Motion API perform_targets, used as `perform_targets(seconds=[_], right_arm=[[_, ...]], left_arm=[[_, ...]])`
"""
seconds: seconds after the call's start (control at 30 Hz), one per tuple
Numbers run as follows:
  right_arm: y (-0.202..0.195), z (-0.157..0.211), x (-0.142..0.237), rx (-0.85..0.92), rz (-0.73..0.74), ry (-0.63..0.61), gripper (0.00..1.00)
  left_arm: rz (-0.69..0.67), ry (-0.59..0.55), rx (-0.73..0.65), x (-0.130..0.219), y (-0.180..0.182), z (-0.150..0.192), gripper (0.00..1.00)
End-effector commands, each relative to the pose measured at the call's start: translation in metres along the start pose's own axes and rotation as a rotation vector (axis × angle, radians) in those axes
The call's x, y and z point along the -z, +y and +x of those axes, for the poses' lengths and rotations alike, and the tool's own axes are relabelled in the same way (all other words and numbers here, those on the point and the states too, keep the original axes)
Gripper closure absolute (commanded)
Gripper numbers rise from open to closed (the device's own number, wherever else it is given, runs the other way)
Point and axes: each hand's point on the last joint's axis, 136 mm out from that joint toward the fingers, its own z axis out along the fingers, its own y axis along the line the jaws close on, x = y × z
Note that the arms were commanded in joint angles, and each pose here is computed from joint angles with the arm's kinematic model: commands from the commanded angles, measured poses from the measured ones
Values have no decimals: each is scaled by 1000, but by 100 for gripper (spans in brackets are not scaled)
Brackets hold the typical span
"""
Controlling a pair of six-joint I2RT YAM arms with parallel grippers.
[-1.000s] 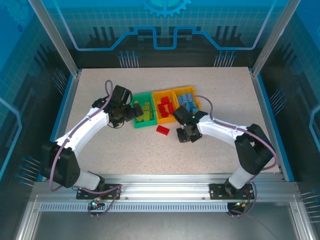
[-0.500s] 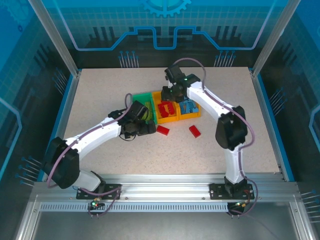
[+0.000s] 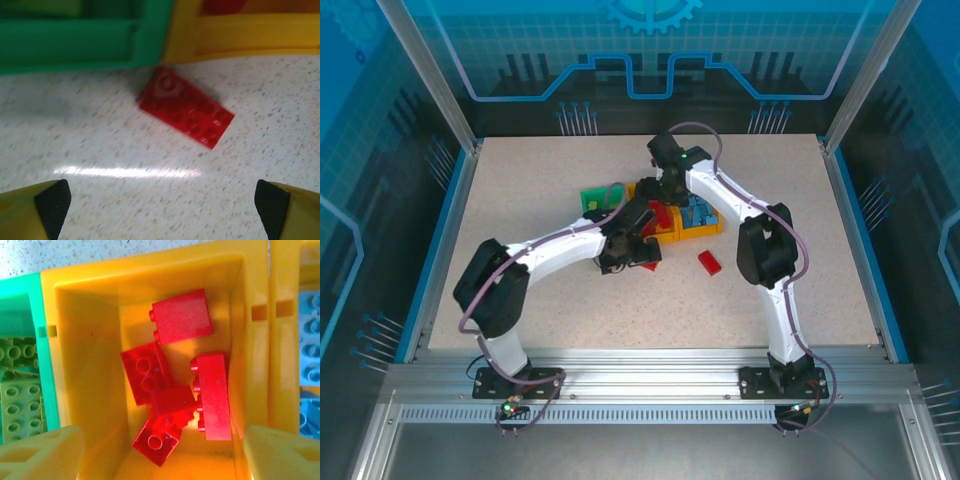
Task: Sort the legos into containers by color
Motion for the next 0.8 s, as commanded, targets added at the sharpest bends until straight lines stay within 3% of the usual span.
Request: perform_targets(seconds=[0.0,0.2,0.5,0.77], right_arm=[[13,9,49,46,-45,-38,14],[-6,27,96,48,-68,-76,12],[-92,60,138,-122,-18,-134,10],[-161,74,199,-263,14,-286,7]], left_arm=[[-125,10,-160,-12,6,-6,1],[-135,7,-257,-34,5,-9,1],[-120,-20,-334,-47,-3,-18,1],[-117,-27,-326,-58,6,-12,1]])
